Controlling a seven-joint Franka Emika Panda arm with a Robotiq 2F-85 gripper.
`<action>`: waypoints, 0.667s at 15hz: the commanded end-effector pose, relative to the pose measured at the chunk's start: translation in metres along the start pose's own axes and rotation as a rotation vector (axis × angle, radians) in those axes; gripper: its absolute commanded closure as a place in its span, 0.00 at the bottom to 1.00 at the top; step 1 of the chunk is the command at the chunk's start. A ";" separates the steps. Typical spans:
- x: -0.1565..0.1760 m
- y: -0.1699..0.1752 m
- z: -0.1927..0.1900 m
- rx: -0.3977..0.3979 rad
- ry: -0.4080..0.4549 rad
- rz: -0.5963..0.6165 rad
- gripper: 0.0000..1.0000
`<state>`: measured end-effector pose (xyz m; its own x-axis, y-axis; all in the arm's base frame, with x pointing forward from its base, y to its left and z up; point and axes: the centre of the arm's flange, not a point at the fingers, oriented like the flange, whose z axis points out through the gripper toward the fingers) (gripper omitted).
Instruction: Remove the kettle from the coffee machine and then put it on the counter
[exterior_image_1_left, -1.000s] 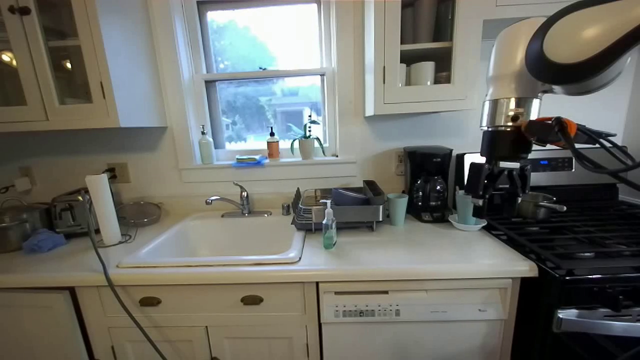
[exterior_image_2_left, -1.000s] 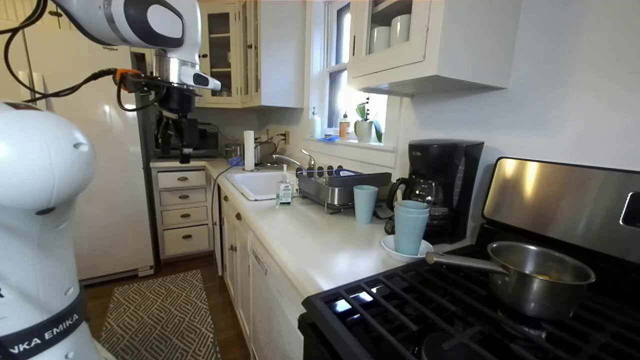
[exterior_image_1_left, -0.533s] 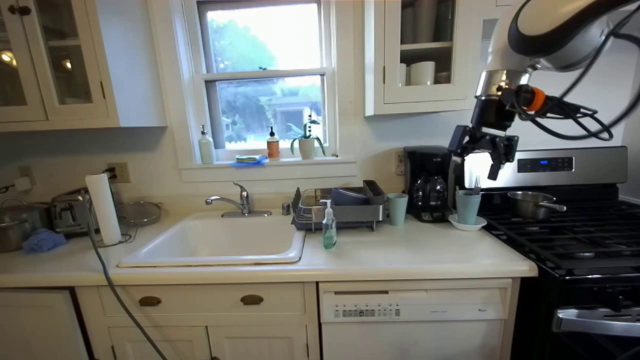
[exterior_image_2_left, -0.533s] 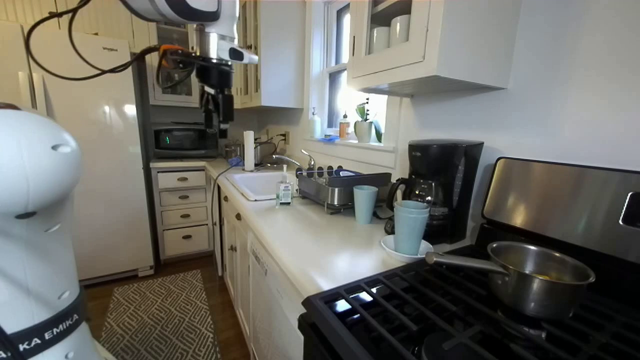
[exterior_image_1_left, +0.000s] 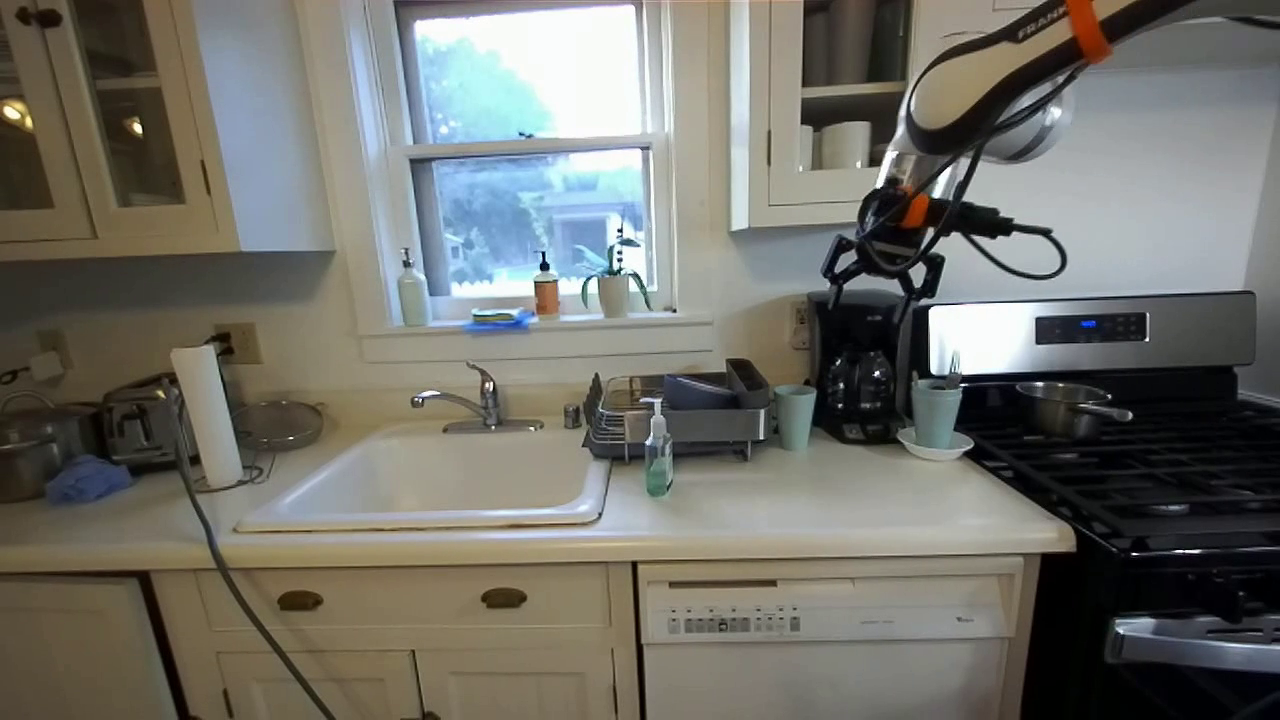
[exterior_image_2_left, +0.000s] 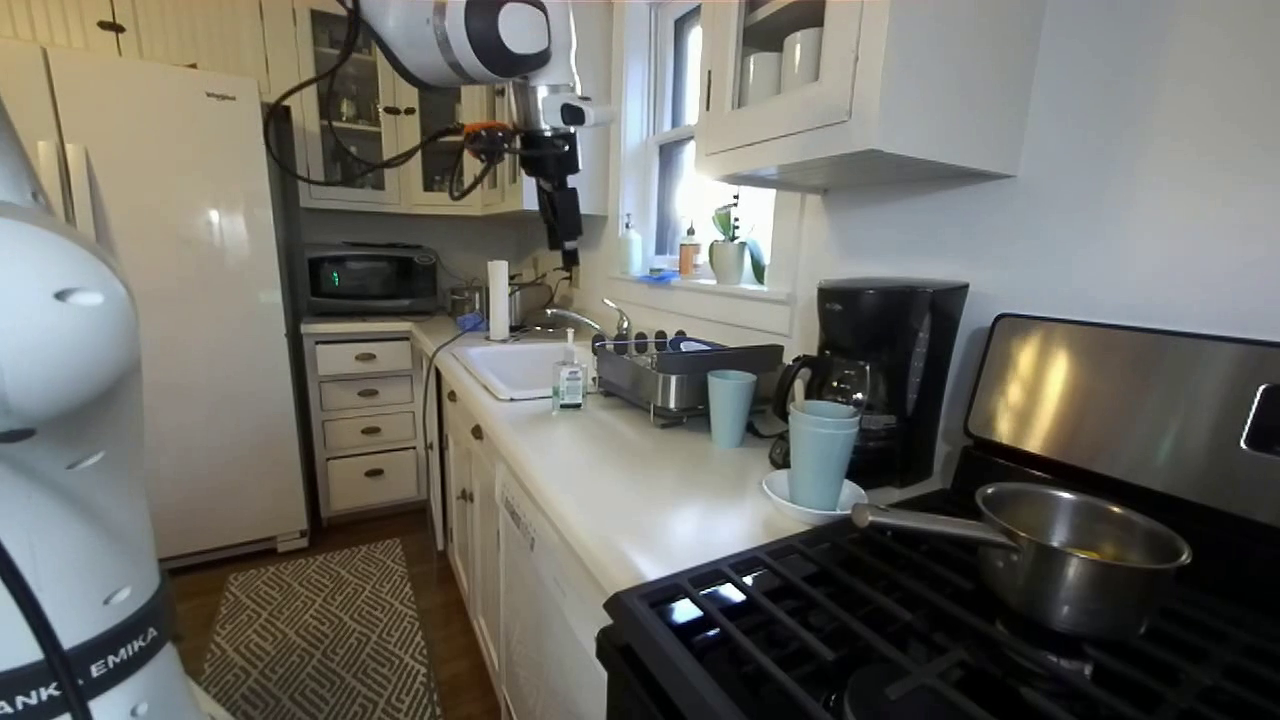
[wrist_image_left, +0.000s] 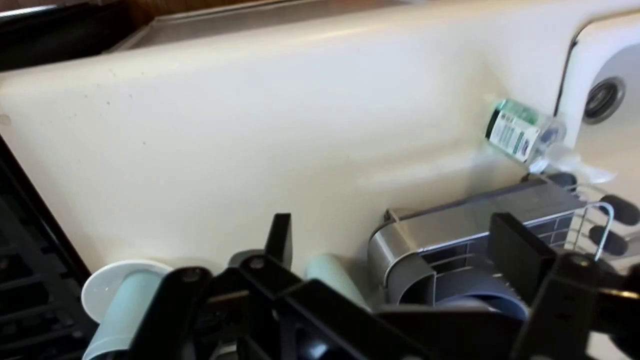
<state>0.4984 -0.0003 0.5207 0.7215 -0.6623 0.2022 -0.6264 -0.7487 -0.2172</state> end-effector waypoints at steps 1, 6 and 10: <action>0.042 -0.028 0.031 -0.107 0.108 0.127 0.00; 0.086 -0.016 0.049 -0.243 0.190 0.277 0.00; 0.123 0.008 0.050 -0.327 0.247 0.253 0.00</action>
<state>0.5767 -0.0677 0.4889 0.4713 -0.8013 0.3686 -0.8540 -0.5190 -0.0364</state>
